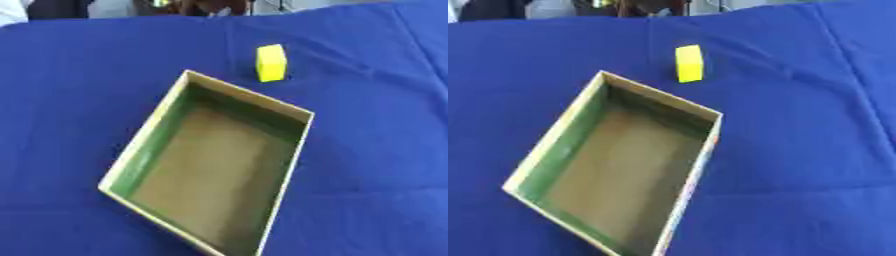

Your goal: Pick up objects on the table and place them in the box.

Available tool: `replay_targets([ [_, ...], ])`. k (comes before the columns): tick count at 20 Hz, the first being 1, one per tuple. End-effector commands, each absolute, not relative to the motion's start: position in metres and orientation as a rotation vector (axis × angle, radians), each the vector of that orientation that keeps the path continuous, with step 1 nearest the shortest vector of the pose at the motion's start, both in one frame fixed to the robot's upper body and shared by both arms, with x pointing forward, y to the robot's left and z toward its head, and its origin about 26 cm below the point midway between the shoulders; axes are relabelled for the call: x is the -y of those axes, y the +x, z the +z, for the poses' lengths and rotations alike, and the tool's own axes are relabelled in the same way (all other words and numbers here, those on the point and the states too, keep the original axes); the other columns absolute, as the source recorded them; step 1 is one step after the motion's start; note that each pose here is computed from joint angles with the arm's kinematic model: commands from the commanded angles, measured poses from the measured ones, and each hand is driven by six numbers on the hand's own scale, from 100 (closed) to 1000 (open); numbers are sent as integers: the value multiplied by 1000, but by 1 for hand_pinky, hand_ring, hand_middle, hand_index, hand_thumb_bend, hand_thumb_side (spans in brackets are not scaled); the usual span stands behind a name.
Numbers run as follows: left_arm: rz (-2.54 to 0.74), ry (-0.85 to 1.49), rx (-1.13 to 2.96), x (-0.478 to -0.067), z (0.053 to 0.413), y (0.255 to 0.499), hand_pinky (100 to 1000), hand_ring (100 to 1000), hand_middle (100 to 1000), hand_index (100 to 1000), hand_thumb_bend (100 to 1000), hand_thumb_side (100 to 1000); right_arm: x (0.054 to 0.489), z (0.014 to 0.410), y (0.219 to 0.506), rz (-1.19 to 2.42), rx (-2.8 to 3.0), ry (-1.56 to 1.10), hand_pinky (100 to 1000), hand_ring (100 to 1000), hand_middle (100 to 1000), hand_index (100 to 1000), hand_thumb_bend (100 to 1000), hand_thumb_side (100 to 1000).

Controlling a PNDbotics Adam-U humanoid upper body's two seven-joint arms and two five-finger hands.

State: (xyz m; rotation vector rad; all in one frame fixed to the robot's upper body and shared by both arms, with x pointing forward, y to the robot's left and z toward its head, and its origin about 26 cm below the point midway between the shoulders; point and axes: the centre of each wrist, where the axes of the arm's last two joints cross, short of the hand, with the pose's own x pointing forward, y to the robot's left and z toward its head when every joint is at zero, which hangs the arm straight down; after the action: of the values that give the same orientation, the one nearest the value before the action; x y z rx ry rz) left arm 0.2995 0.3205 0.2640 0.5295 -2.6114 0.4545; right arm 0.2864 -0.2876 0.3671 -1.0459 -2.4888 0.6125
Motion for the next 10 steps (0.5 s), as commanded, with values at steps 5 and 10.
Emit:
replay_targets([
  [5,439,537,2645,-321,274,296,575,715,715,760,111,1000,288,377,280,626,2515,-1085,689,705,585,798,100,933],
  [10,438,537,2644,-321,274,296,575,715,715,760,111,1000,288,379,280,628,2513,-1086,692,709,589,802,100,939],
])
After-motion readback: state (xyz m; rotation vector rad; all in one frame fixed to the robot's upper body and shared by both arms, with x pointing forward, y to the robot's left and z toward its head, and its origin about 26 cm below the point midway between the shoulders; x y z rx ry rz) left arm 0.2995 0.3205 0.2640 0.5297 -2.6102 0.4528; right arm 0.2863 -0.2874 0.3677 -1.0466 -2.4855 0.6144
